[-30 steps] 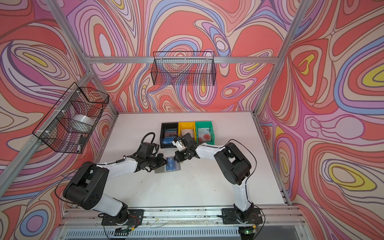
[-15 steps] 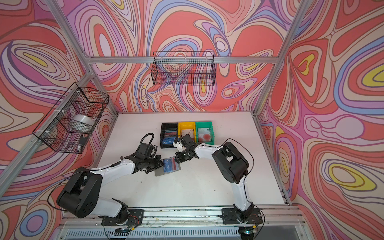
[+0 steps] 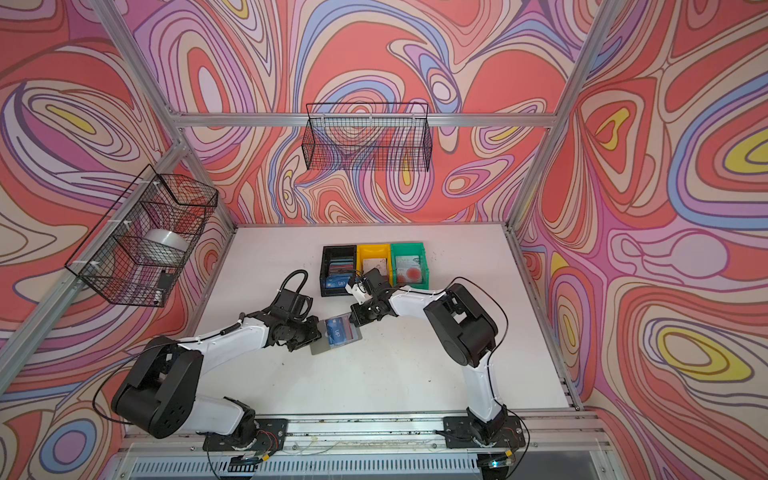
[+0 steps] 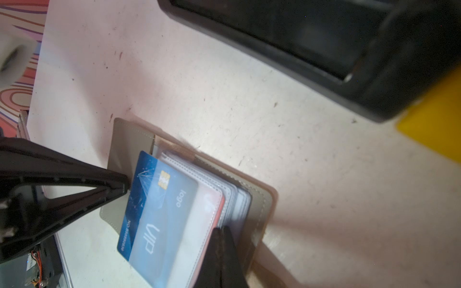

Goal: Take the credit cards out of the card holder

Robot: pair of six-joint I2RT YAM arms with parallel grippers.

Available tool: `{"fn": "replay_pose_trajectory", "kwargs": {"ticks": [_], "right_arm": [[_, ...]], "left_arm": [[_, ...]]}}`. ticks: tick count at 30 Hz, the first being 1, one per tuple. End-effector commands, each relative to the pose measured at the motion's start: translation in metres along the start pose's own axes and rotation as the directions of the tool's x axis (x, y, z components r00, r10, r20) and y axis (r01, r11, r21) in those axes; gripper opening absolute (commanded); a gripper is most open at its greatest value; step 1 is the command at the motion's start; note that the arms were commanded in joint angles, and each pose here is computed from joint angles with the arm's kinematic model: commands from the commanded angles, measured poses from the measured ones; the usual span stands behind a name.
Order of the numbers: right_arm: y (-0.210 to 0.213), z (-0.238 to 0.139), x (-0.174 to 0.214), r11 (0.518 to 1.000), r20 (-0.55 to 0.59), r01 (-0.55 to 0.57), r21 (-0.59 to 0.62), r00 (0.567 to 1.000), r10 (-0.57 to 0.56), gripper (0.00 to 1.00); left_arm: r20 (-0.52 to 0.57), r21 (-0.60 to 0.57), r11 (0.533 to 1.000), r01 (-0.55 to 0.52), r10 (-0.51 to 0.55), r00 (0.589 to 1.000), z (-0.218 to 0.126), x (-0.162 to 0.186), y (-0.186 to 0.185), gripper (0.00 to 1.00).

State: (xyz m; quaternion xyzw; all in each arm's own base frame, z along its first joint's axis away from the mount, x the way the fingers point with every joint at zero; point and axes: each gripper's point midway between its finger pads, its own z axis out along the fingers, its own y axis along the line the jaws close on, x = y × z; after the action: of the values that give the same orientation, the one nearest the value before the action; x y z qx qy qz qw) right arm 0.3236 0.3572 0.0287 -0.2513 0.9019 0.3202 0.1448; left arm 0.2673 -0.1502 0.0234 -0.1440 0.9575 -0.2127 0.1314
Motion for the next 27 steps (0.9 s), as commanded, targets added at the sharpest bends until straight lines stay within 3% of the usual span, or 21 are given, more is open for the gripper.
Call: {"fn": "replay_pose_trajectory", "kwargs": {"ticks": [1,5,10,18,27], "right_arm": [[0.0,-0.001,0.001,1.0,-0.014,0.007,0.009,1.0,-0.007,0.0],[0.002,-0.005,-0.001,1.0,-0.009,0.01,0.009,1.0,-0.01,0.0],[0.006,-0.01,-0.004,1.0,-0.005,0.022,0.008,1.0,-0.022,0.0],[0.003,-0.005,-0.001,1.0,-0.009,0.009,0.007,1.0,-0.009,0.0],[0.001,-0.004,0.001,1.0,-0.011,0.003,0.013,1.0,-0.003,0.0]], "left_arm": [[0.01,0.068,0.998,0.013,-0.014,1.0,-0.001,0.0,-0.006,0.0],[0.022,0.121,0.993,0.009,-0.012,1.0,-0.004,-0.001,-0.013,0.21],[0.056,0.204,0.979,-0.024,0.012,0.998,-0.016,-0.005,-0.027,0.28],[0.021,0.289,0.957,0.016,-0.023,1.0,-0.002,0.004,-0.031,0.3],[-0.001,0.289,0.956,0.037,-0.038,0.999,0.009,0.007,-0.027,0.3]]}}
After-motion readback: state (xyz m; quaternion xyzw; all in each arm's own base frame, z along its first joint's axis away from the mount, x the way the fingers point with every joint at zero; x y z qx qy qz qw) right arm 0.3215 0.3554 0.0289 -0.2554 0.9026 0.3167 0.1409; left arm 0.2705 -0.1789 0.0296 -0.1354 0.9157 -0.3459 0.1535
